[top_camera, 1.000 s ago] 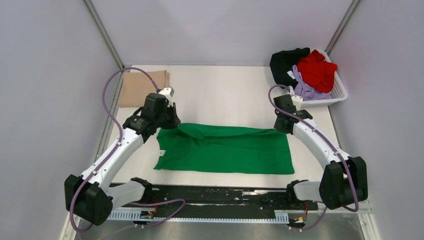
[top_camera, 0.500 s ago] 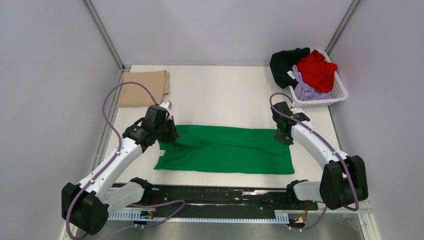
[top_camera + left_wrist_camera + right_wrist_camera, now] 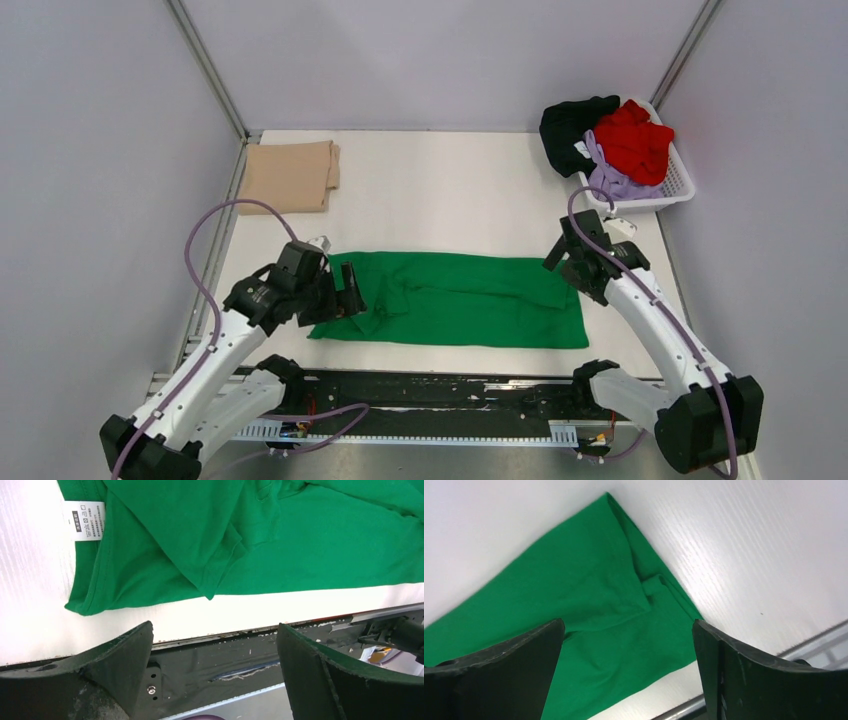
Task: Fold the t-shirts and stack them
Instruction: Fold the other side of the tshirt into a rectangle
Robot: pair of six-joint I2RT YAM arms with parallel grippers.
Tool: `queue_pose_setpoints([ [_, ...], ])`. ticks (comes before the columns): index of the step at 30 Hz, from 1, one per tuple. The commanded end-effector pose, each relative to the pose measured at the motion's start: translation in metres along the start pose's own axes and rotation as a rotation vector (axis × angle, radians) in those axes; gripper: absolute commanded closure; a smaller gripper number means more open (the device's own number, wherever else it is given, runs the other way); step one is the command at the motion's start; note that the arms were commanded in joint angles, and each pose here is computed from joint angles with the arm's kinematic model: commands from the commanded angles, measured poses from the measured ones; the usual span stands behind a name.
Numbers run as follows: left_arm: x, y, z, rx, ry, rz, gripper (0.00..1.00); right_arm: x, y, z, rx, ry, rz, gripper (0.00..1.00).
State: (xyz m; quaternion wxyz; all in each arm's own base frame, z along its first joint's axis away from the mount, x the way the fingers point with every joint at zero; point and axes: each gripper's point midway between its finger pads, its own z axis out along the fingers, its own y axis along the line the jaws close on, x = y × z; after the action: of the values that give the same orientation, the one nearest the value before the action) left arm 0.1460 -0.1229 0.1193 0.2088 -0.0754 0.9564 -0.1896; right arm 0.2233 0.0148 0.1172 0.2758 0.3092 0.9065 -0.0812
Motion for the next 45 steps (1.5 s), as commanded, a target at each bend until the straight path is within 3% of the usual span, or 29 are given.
queue_pose_setpoints([
  [1,-0.033,-0.029,0.003,0.081,-0.078,0.016,0.0,-0.017,0.045,-0.018,-0.274,-0.065,0.026,0.0],
  [6,-0.065,-0.063,0.039,0.172,-0.111,-0.056,0.0,0.007,0.117,-0.048,-0.73,0.048,-0.094,0.0],
  [10,-0.06,-0.042,0.067,0.037,-0.025,-0.104,0.0,0.045,0.155,-0.073,-1.016,0.201,-0.242,0.0],
  [15,-0.037,-0.006,0.065,-0.102,0.013,-0.135,0.0,0.081,0.182,-0.073,-1.009,0.266,-0.355,0.0],
  [19,-0.018,0.01,0.053,-0.111,-0.004,-0.155,0.08,0.115,0.211,-0.081,-1.064,0.321,-0.419,0.04],
  [22,-0.009,0.005,0.053,-0.047,-0.003,-0.172,0.18,0.14,0.233,-0.088,-1.091,0.368,-0.469,0.18],
  [27,0.011,0.02,0.061,-0.103,0.064,-0.2,0.38,0.185,0.26,-0.103,-1.127,0.439,-0.581,0.39],
  [36,0.006,0.012,0.083,-0.067,0.06,-0.224,0.5,0.228,0.29,-0.084,-1.078,0.539,-0.648,0.45],
  [45,0.002,0.014,0.093,-0.08,0.056,-0.225,0.65,0.24,0.3,-0.067,-1.037,0.578,-0.664,0.54],
])
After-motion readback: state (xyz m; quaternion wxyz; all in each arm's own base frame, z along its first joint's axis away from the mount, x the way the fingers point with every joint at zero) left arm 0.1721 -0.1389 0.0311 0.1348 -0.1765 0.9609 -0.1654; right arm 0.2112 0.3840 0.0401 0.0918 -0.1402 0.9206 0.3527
